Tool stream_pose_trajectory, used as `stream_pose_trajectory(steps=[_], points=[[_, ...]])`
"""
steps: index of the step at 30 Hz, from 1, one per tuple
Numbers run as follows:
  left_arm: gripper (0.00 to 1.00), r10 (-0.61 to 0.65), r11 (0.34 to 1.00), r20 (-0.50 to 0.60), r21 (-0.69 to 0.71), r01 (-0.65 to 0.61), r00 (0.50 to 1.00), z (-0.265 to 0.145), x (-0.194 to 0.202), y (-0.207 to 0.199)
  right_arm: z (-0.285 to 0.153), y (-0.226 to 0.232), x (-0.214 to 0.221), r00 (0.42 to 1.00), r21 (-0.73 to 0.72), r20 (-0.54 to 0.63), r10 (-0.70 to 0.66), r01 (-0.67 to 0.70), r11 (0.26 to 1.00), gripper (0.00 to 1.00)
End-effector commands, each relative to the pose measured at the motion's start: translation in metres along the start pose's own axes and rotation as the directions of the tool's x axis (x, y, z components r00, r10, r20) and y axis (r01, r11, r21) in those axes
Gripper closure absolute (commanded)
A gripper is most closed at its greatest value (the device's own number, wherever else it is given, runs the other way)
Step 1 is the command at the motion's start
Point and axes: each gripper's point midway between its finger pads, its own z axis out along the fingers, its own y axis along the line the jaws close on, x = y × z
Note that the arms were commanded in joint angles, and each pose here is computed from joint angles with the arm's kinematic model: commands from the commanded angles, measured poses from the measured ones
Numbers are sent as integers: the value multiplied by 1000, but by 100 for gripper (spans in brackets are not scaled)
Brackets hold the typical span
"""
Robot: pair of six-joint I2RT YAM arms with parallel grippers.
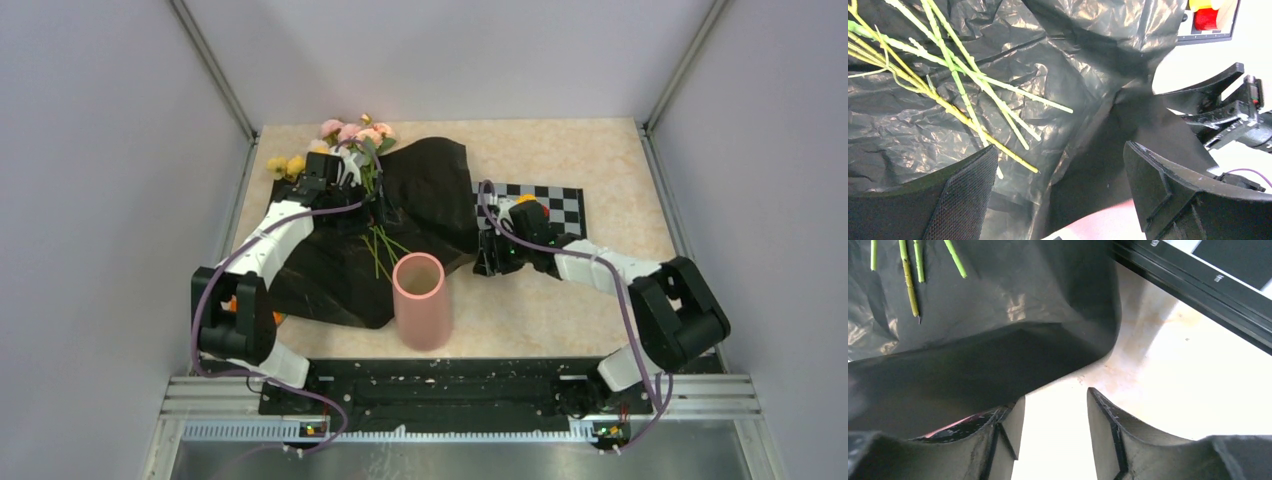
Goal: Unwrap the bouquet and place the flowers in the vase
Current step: Unfold the wrapping paper at the center of the board.
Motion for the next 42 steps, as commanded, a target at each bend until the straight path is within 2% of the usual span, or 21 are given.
stream_pose_trajectory(steps=[1, 7, 13, 15, 17, 19, 22, 25, 30, 36, 42], points=[[1, 13, 1000, -3, 19, -13, 1000, -1, -3, -6, -25, -5, -5, 997, 72, 43, -62, 59, 996, 47], [1, 36, 996, 61, -89, -31, 997, -17, 1, 11, -70, -1, -21, 989, 143, 109, -99, 83, 986, 36], [1, 74, 982, 165, -184, -43, 983, -47, -6, 26, -125, 37, -87, 944, 102, 306, -122, 95, 990, 33], [1, 83, 979, 181, -201, -45, 980, -52, -7, 29, -130, 59, -107, 930, 17, 346, -122, 124, 992, 34], [1, 87, 977, 186, -206, -48, 979, -53, -8, 29, -125, 78, -121, 928, -65, 356, -112, 145, 987, 40], [1, 89, 977, 184, -207, -50, 979, -54, -9, 28, -114, 93, -131, 933, -115, 343, -108, 156, 981, 46], [1, 93, 976, 180, -211, -54, 979, -55, -9, 28, -89, 116, -140, 940, -157, 315, -132, 189, 969, 49], [1, 105, 972, 195, -229, -59, 975, -59, -10, 30, -56, 131, -130, 961, -215, 245, -132, 186, 959, 54], [1, 120, 963, 205, -264, -63, 971, -63, -12, 35, -9, 128, -89, 991, -264, 91, -99, 120, 957, 67], [1, 113, 962, 188, -265, -60, 976, -59, -11, 37, 6, 105, -27, 998, -250, -35, -61, 50, 967, 74], [1, 99, 964, 163, -262, -53, 982, -53, -8, 40, 10, 85, 19, 994, -222, -105, -2, -21, 975, 78]])
